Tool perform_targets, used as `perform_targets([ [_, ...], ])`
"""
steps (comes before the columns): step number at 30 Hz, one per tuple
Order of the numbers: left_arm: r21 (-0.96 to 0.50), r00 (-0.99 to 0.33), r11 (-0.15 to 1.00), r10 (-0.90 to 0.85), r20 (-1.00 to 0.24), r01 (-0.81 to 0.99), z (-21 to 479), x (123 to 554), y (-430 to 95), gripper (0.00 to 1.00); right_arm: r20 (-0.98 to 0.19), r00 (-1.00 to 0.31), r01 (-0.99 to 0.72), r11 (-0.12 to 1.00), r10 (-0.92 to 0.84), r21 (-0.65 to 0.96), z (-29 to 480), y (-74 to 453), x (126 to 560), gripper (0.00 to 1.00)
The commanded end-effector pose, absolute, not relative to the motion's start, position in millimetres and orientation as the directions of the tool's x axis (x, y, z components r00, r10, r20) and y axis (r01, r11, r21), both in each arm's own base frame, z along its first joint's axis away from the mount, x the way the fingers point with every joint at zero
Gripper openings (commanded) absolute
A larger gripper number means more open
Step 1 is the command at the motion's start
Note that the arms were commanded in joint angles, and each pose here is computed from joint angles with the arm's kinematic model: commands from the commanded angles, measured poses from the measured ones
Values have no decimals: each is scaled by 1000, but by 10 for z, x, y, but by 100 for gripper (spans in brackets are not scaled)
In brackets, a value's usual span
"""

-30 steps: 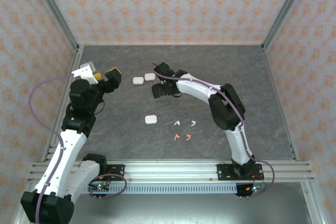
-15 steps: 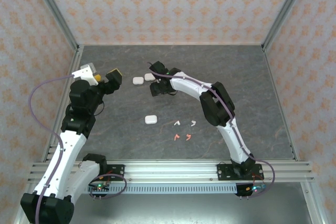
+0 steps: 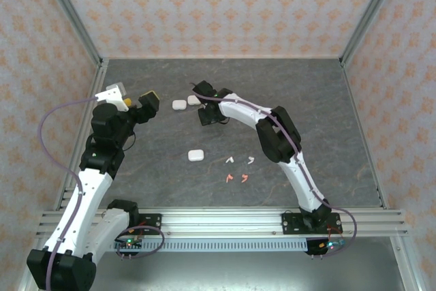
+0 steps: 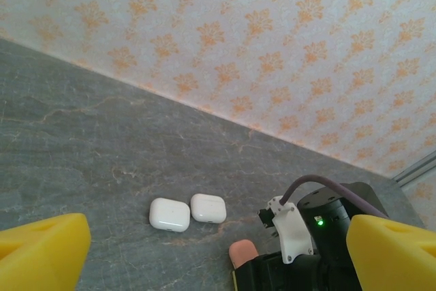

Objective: Insert the wireless bluetooth earbuds into the charging case

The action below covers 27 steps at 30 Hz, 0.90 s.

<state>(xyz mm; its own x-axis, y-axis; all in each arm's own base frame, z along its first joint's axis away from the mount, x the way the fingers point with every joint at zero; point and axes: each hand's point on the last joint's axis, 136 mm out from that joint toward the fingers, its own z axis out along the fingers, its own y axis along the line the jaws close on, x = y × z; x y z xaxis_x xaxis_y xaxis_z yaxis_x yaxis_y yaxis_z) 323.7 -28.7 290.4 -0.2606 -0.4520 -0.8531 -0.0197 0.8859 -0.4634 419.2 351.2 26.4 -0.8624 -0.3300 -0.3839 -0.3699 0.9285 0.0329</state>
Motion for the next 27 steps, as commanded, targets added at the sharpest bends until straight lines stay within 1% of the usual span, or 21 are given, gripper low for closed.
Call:
perform_targets([
  [1,-453,-288,892,-436,-853,-8,2907,3234,-319,97,-388,-849,-394,919,-359,11,270,3481,4163,43],
  [5,-441,-328,897,-419,-847,-6,2879,3266,-350,97,-482,-797,-423,906,-365,12,559,3475,4203,42],
  [10,-457,-339,889,-420,-842,35,2928,3320,-432,97,-580,-719,-476,879,-384,9,943,3433,4153,42],
  [15,-480,-400,865,-392,-828,147,2994,3372,-662,95,-688,-609,-542,840,-394,-2,1334,3337,3993,42],
  [20,-524,-495,791,-333,-802,316,3083,3372,-1023,91,-779,-472,-601,797,-413,-58,1722,3167,3789,42],
  [27,-582,-585,657,-256,-770,479,3217,3352,-1462,90,-853,-294,-665,734,-430,-141,2209,3013,3530,42],
])
